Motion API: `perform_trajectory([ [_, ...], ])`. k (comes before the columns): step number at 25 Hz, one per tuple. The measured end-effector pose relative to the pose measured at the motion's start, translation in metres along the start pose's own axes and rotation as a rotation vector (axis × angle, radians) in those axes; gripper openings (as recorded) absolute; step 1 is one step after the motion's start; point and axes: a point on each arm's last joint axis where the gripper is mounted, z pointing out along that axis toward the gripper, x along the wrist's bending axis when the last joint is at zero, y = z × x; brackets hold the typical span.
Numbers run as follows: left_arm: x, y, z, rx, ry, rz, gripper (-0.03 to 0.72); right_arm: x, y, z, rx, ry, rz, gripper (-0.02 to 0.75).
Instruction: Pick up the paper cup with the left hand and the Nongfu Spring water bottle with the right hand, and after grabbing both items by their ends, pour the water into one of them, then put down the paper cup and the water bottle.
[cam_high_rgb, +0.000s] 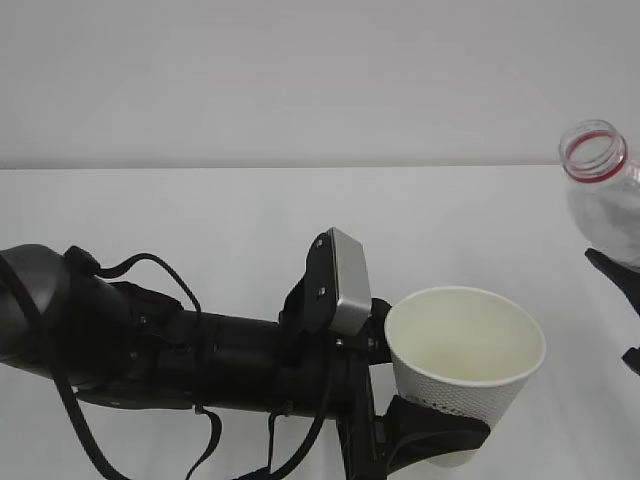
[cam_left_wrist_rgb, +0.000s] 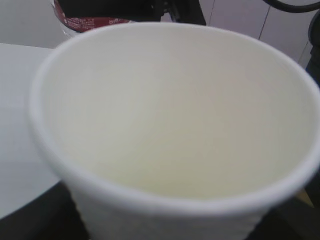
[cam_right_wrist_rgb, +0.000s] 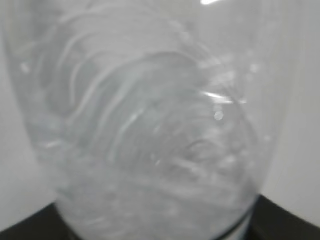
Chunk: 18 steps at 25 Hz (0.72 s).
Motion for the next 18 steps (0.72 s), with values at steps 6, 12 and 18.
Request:
perform_trajectory([
  [6,0.0000,0.0000,0.0000,0.000,0.000,0.000,0.570,0.0000,0.0000,0.0000,0.000,0.000,-0.051,0.396],
  [12,0.0000,0.0000,0.0000,0.000,0.000,0.000,0.570,0.0000,0.0000,0.0000,0.000,0.000,-0.123,0.396],
  [18,0.0000,0.0000,0.0000,0.000,0.000,0.000,0.569,0.0000,0.0000,0.0000,0.000,0.000,-0.187,0.396],
])
